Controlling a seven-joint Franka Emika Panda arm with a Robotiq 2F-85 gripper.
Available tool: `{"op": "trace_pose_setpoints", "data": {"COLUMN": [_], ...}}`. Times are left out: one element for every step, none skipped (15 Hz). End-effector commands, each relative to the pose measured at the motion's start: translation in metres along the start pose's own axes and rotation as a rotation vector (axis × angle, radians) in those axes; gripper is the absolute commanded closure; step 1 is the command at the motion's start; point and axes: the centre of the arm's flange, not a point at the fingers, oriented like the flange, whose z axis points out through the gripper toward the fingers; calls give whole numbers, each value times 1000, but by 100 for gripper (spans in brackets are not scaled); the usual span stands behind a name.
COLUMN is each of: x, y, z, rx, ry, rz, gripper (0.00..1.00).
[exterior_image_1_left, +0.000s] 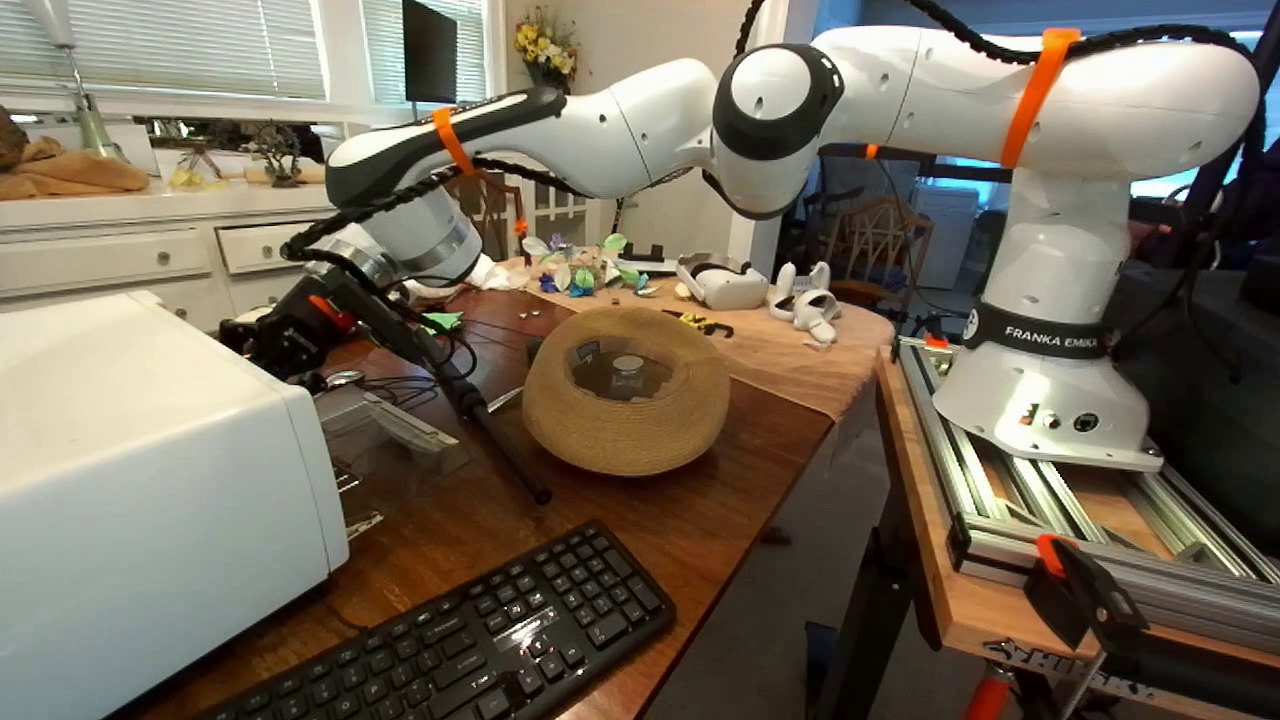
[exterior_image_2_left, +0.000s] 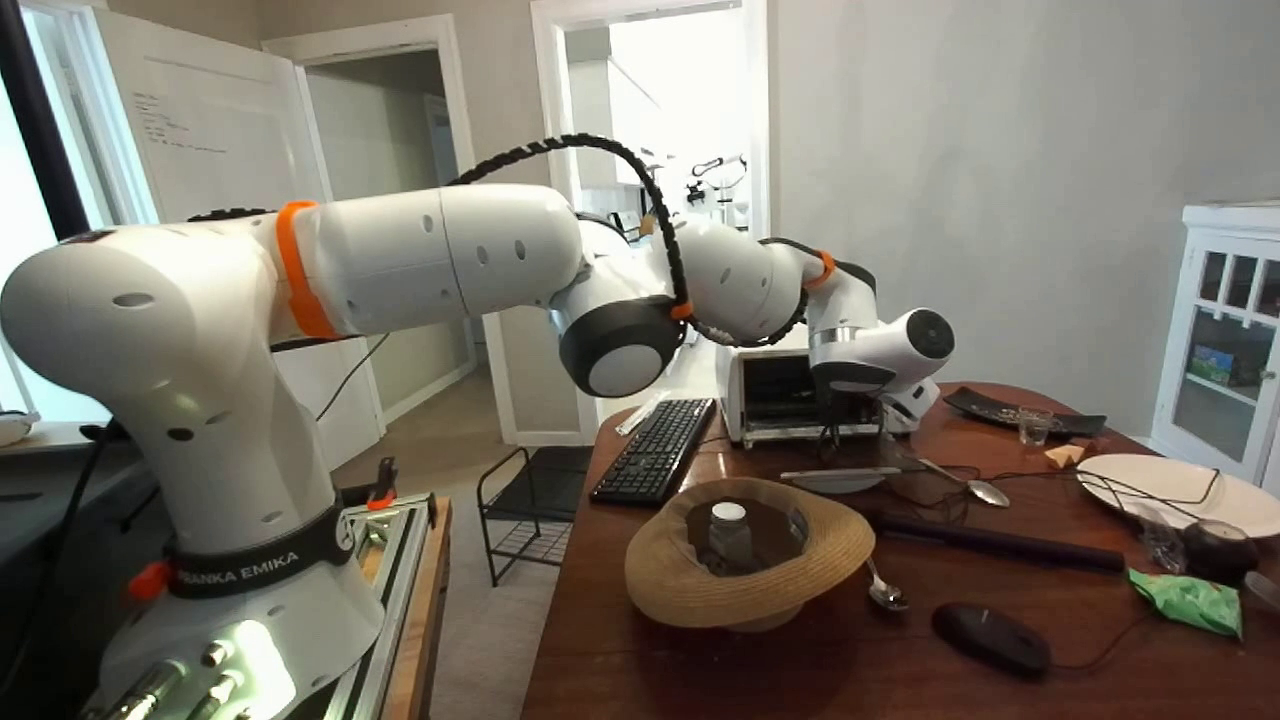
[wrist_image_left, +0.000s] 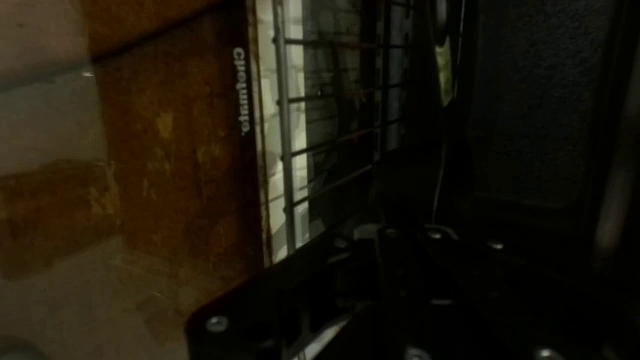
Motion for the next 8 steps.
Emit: {"op": "trace_pose_setpoints", "data": {"x": [24,23,22,20,16,14,11,10], "y": [-1,0,2,5,12,18,25,31], "z": [22,20,16,11,4,-6,-16,-26], "rx": [44,46,36,20,-9,-30,-47,-62], "ry": [-25,-24,-22,-28,-32,-25,-10,10], "rz": [-14,-10,5,20,38,54,71,90], "gripper": [100,100,100,100,100,100,100,100]}}
